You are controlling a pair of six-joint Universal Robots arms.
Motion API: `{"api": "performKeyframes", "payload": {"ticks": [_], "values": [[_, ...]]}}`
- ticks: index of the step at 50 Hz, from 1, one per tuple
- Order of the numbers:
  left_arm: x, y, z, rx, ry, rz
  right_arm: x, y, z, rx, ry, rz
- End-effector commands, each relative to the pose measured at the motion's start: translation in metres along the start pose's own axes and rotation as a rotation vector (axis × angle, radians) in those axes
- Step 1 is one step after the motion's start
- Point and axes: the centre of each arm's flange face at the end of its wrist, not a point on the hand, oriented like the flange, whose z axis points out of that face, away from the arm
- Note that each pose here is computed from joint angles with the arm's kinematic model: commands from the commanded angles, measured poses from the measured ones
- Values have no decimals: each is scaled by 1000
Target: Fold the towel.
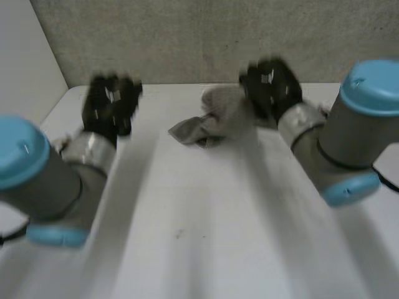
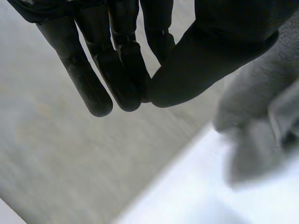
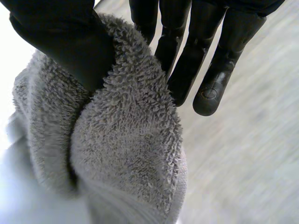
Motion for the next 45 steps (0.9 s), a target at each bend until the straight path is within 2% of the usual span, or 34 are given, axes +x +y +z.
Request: {"api": "performKeyframes", "payload": {"ticks": [1,10,13,15,16,20,26,31,45], "values": [[33,48,-38,-137,130,-4,-24,53,-33,-166,-141,-30],[37,45,-8,-50,107,-41,-11,24,-47,-92,-105,-36],[37,42,4,-28,97,-101,-2,8,-52,-60,-73,-45],[41,44,13,-30,104,-182,6,-6,-58,-32,-42,-53],[41,44,13,-30,104,-182,6,-6,-58,-32,-42,-53],[60,47,20,-17,179,-276,20,-25,-63,-10,32,-29],[81,59,22,-22,287,-297,34,-44,-72,3,105,-10],[100,61,20,-19,347,-312,37,-56,-78,13,109,-8],[126,71,22,-93,404,-449,44,-71,-86,38,150,-9]]}}
